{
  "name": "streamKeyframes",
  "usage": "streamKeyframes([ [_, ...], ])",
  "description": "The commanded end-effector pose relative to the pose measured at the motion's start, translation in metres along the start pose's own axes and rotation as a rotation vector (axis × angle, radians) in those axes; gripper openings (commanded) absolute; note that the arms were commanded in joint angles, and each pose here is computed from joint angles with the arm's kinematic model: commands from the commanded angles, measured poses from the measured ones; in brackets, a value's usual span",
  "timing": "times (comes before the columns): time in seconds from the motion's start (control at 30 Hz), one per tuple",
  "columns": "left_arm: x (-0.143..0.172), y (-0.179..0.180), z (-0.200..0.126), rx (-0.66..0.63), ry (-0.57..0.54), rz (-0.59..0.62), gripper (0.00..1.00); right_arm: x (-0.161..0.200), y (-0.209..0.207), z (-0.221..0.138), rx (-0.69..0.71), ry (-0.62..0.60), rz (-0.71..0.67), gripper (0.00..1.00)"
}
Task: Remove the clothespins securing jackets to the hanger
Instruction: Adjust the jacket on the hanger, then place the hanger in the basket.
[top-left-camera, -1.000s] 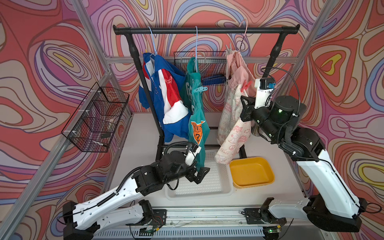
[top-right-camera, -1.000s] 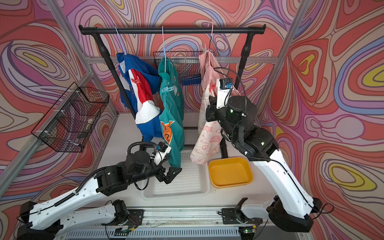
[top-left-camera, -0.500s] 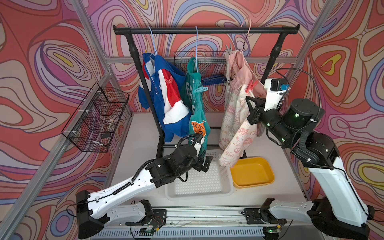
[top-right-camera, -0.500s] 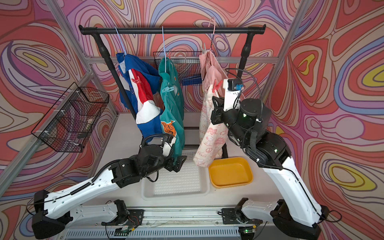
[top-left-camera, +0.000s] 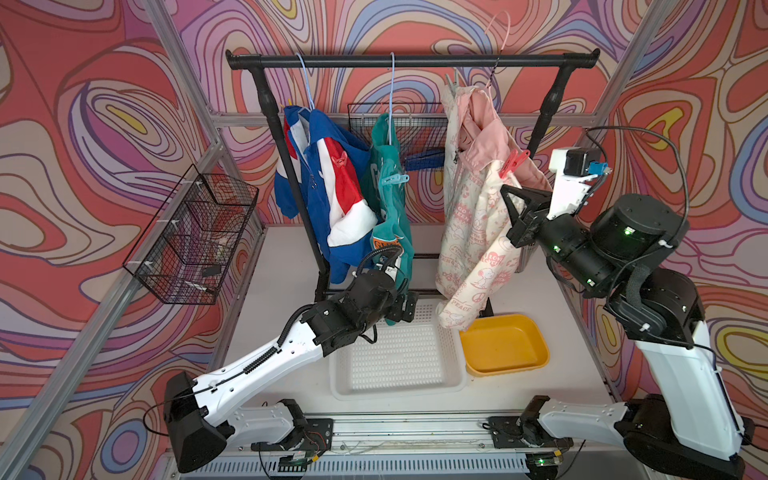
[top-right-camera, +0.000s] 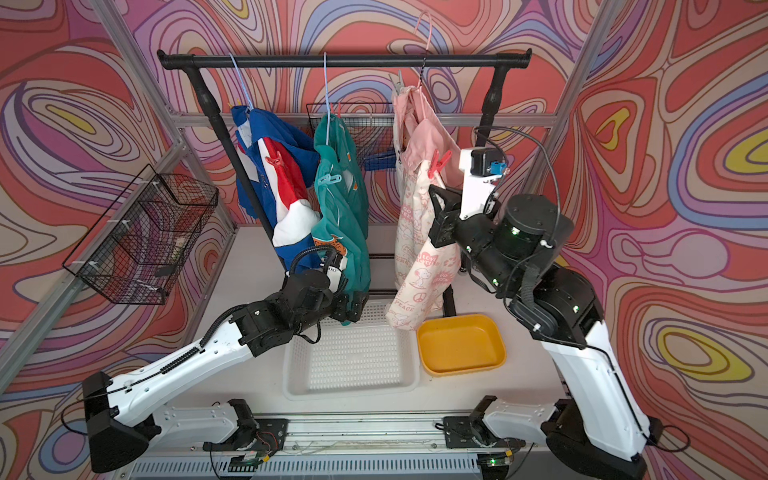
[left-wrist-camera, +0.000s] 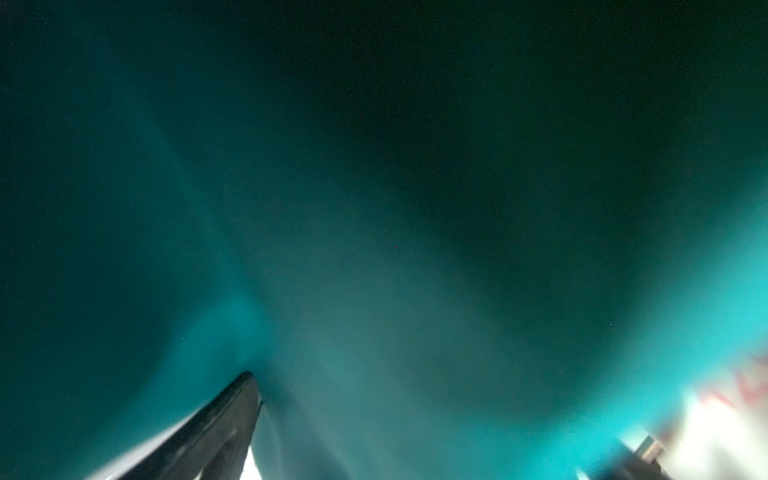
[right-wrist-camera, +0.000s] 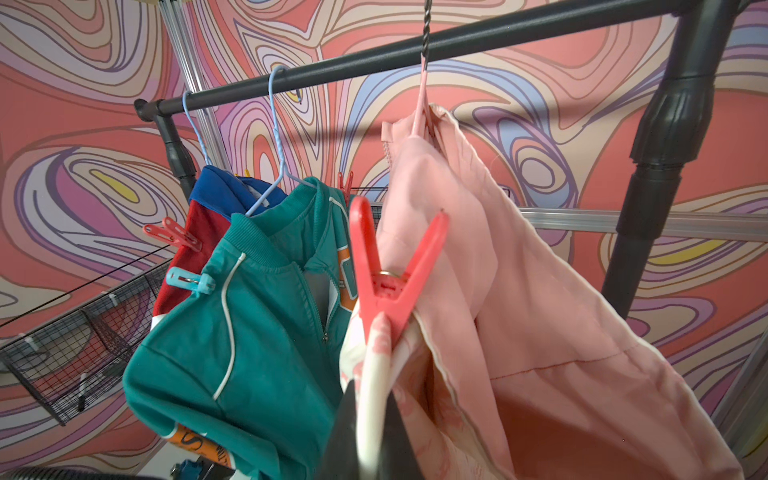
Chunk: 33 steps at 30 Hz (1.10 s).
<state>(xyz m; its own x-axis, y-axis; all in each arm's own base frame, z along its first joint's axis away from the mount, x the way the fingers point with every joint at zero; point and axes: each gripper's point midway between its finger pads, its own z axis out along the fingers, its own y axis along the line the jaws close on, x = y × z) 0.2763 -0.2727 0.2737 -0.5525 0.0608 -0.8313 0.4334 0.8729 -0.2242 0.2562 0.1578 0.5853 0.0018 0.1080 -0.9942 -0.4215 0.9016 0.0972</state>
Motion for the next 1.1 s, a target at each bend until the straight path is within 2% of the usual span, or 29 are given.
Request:
streamKeyframes([
  [0.0, -0.015, -0.003, 0.004, 0.006, -0.015, -0.010, 1.00, -0.035, 0.009, -0.031, -0.093, -0.123, 0.045, 0.00],
  [0.13, -0.027, 0.004, 0.012, -0.010, -0.032, -0.034, 1.00, -0.029, 0.010, -0.048, -0.128, -0.104, 0.062, 0.00],
  [0.27, -0.044, 0.024, 0.021, -0.014, -0.044, -0.120, 1.00, -0.037, 0.016, -0.074, -0.206, -0.115, 0.084, 0.00],
  [0.47, -0.068, 0.043, 0.040, -0.025, -0.061, -0.153, 1.00, -0.035, 0.029, -0.089, -0.302, -0.096, 0.097, 0.00],
  [0.7, -0.085, 0.096, 0.057, -0.084, -0.077, -0.256, 1.00, -0.033, 0.039, -0.101, -0.377, -0.082, 0.101, 0.00],
  [0.87, -0.093, 0.134, 0.055, -0.131, -0.097, -0.299, 1.00, -0.039, 0.043, -0.115, -0.420, -0.101, 0.100, 0.00],
  [1.07, -0.107, 0.151, 0.051, -0.156, -0.116, -0.288, 1.00, -0.047, 0.054, -0.127, -0.501, -0.125, 0.087, 0.00],
])
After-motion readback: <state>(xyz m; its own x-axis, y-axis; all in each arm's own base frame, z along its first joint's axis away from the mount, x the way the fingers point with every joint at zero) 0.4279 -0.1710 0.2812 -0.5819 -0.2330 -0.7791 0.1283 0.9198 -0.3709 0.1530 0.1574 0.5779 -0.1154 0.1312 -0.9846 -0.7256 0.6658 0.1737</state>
